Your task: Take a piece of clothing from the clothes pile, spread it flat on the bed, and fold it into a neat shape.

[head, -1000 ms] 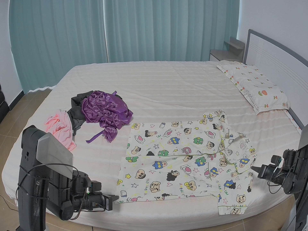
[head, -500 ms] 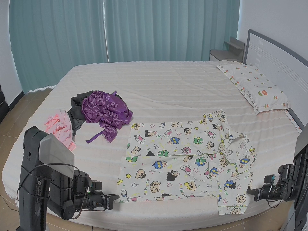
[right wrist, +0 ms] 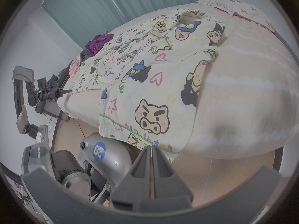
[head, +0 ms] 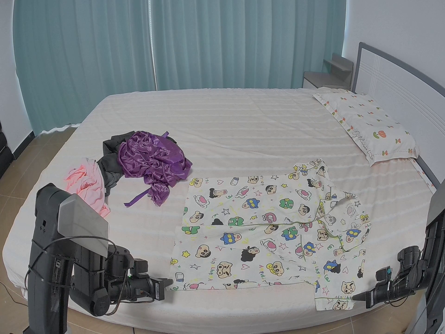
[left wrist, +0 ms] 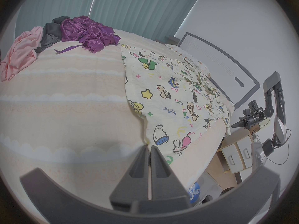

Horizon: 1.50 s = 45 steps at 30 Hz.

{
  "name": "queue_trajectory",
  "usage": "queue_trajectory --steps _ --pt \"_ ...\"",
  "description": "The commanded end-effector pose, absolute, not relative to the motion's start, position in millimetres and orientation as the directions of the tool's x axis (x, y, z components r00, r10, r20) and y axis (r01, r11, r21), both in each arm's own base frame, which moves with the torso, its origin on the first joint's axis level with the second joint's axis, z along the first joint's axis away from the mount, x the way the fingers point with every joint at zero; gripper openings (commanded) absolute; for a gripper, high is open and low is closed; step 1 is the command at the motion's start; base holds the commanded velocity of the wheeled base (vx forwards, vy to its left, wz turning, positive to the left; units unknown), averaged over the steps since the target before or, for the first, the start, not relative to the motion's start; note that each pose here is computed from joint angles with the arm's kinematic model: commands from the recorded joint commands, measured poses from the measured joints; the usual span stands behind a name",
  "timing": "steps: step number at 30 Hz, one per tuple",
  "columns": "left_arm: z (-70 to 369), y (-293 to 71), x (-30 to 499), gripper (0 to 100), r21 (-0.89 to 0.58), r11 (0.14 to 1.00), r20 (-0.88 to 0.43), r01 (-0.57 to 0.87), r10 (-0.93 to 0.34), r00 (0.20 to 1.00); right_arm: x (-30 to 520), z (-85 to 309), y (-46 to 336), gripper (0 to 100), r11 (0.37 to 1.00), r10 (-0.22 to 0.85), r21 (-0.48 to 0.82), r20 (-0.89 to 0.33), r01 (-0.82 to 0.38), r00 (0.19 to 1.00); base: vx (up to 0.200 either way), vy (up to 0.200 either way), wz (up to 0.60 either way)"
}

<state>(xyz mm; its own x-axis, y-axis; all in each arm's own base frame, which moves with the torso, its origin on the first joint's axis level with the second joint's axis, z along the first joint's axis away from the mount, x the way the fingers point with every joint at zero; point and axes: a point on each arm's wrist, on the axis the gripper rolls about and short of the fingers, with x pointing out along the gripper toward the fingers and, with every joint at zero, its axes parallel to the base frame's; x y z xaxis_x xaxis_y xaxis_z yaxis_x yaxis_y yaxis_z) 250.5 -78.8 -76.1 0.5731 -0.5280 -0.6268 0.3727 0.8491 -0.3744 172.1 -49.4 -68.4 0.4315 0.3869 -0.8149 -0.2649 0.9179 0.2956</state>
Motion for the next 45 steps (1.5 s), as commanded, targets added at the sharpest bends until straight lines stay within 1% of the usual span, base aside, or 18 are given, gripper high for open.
queue_trajectory --steps 1,3,4,7,13,18,22,28,37,39,40,41,45 --pt "-75.3 -79.1 251.6 0 -0.372 0.847 -0.616 0.378 -0.531 0.583 166.5 -64.6 -52.5 0 0.928 0.365 0.288 -0.824 -0.235 0.432 0.0 0.0 0.0" --pt "-75.7 -79.1 251.4 0 -0.373 0.848 -0.617 0.378 -0.53 0.582 164.1 -64.0 -55.4 0 0.937 0.345 0.279 -0.836 -0.212 0.426 0.0 0.0 0.0" --pt "-75.7 -79.1 251.4 0 -0.373 0.848 -0.617 0.378 -0.53 0.582 163.9 -64.1 -55.3 100 0.937 0.345 0.279 -0.838 -0.212 0.423 0.0 0.0 0.0" --pt "-75.8 -79.0 251.5 0 -0.372 0.848 -0.617 0.377 -0.529 0.583 163.2 -64.2 -54.8 100 0.943 0.325 0.257 -0.852 -0.214 0.41 0.0 0.0 0.0" --pt "-75.8 -79.0 251.5 0 -0.372 0.848 -0.617 0.377 -0.529 0.583 162.6 -72.6 -51.0 100 0.922 0.327 0.207 -0.869 -0.327 0.372 0.0 0.0 0.0" --pt "-75.8 -79.0 251.5 0 -0.372 0.848 -0.617 0.377 -0.529 0.583 165.6 -75.0 -49.1 100 0.917 0.326 0.191 -0.865 -0.35 0.382 0.0 0.0 0.0" --pt "-75.8 -79.0 251.5 0 -0.372 0.848 -0.617 0.377 -0.529 0.583 168.1 -76.2 -38.1 100 0.89 0.359 0.201 -0.862 -0.41 0.356 0.0 0.0 0.0" --pt "-75.8 -78.6 251.6 0 -0.371 0.85 -0.617 0.375 -0.527 0.584 170.4 -76.1 -23.4 100 0.856 0.381 0.201 -0.867 -0.476 0.321 0.0 0.0 0.0" --pt "-75.8 -78.7 251.6 0 -0.372 0.849 -0.617 0.376 -0.528 0.583 172.8 -78.0 -22.4 100 0.867 0.361 0.182 -0.871 -0.463 0.332 0.0 0.0 0.0" --pt "-75.8 -78.7 251.6 0 -0.372 0.849 -0.617 0.376 -0.528 0.583 172.9 -78.1 -22.8 100 0.875 0.342 0.169 -0.879 -0.454 0.333 0.0 0.0 0.0" --pt "-75.8 -78.7 251.6 0 -0.372 0.849 -0.617 0.376 -0.528 0.583 172.9 -78.1 -22.9 0 0.876 0.339 0.167 -0.88 -0.452 0.333 0.0 0.0 0.0" --pt "-75.8 -78.7 251.6 0 -0.372 0.849 -0.617 0.376 -0.528 0.583 172.7 -78.4 -23.5 0 0.887 0.311 0.147 -0.892 -0.438 0.329 0.0 0.0 0.0" --pt "-75.8 -78.7 251.6 0 -0.372 0.849 -0.617 0.376 -0.528 0.583 172.6 -78.7 -23.6 0 0.89 0.305 0.146 -0.894 -0.432 0.328 0.0 0.0 0.0"
